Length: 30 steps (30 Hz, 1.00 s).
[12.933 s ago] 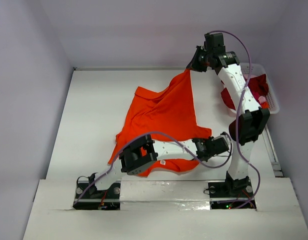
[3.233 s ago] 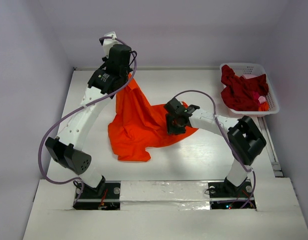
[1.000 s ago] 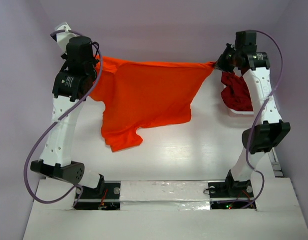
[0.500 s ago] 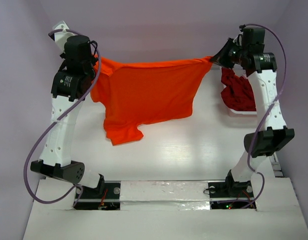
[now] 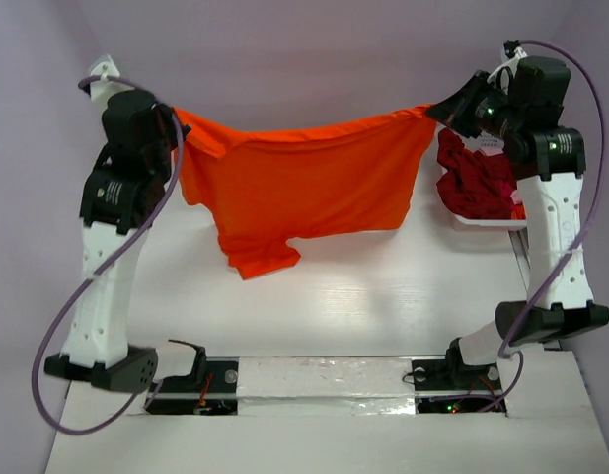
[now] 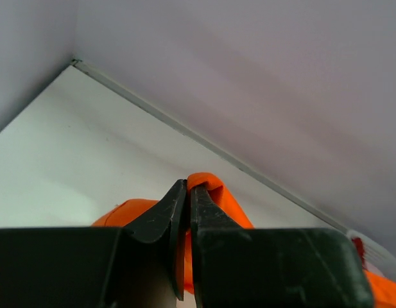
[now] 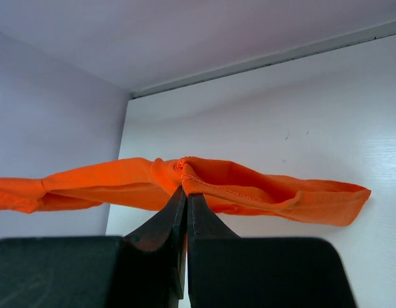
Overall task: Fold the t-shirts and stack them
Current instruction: Flatten the tshirt out
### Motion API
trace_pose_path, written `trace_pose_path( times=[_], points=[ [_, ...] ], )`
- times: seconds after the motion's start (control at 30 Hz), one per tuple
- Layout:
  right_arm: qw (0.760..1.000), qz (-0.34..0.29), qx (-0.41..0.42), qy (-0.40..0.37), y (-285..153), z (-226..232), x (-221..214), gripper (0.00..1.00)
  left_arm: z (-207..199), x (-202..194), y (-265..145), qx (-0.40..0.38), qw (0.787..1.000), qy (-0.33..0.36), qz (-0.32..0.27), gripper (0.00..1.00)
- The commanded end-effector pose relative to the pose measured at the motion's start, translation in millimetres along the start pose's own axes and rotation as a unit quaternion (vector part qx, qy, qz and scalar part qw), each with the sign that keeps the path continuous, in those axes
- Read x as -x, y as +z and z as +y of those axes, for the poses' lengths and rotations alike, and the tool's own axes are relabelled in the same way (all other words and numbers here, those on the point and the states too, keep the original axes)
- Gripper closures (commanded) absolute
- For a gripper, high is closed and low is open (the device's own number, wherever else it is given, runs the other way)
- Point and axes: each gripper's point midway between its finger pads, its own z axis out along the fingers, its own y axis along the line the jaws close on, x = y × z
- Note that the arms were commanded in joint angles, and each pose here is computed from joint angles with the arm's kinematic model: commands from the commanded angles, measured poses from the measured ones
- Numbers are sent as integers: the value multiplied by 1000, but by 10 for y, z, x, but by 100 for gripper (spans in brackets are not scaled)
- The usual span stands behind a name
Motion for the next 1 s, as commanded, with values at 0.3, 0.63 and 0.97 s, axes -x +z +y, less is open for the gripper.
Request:
trace_pose_path(
  times=[0.3, 0.63, 0.97],
  points=[
    [994, -89, 52, -36, -1076, 201, -353, 100, 143, 139, -1153, -151, 983, -94, -34, 100],
    [970, -205, 100, -78, -2510, 406, -874, 100, 106, 274, -2531, -353, 929, -110, -37, 100],
    [955, -255, 125, -90, -2920, 455, -1026, 100, 269, 386, -2961, -392, 906, -137, -84, 100]
  ],
)
